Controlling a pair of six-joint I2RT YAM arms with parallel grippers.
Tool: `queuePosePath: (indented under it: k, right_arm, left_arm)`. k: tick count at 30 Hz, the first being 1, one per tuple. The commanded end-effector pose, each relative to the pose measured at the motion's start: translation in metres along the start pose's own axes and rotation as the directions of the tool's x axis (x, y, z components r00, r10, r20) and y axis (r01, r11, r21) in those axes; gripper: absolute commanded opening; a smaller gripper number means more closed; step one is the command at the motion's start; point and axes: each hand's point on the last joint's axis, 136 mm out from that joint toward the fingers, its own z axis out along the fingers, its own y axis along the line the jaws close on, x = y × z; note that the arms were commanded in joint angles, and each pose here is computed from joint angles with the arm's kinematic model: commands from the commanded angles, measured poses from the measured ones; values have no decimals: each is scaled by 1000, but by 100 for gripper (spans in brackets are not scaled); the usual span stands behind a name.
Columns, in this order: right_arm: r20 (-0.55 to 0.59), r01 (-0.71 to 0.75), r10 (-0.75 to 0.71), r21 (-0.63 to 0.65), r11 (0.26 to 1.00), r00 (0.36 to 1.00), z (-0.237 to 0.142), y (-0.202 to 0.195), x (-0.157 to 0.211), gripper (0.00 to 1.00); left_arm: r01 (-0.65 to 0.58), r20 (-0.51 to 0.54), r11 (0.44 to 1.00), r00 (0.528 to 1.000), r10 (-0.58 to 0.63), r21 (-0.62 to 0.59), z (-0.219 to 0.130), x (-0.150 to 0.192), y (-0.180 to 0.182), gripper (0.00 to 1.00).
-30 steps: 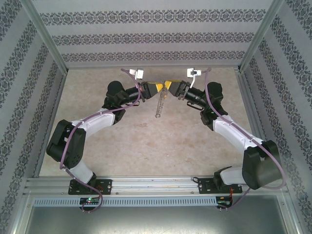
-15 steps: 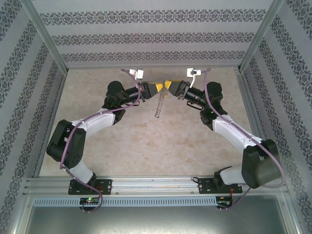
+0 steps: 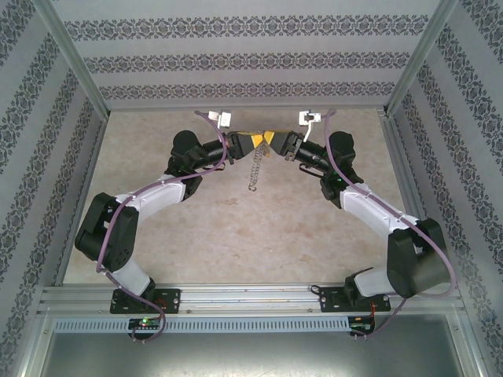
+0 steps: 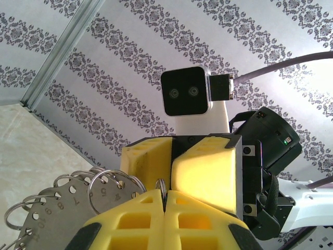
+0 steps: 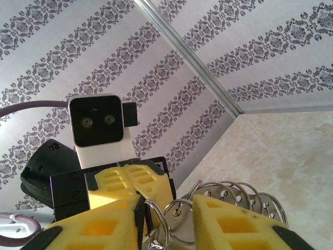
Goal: Put the keys on the keyring
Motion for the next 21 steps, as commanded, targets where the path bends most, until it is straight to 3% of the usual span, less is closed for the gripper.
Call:
queuePosePath:
  k: [1,8,13,16,21]
  right_arm:
    - [0,18,-18,-47,999,1000,2,11,2,29]
    - [-16,27,-28,-69,997,999,2,17,5,16]
    - [-29,31,-33,-81,996,999,3,20,8,14]
    - [-29,31,-34,-77,997,999,3,19,8,1]
    - [-32,41,-44,-64,997,999,3,15,7,0]
  left_arm:
    - [-57,46,997,997,54,59,2,-13,-21,0]
    - [-55,46,997,998,52,54,2,-13,-19,0]
    - [-53,44,997,998,51,53,3,-11,-17,0]
    - [-54,45,997,998,52,53,2,-12,-17,0]
    - [-52,42,998,998,50,46,3,-11,-16,0]
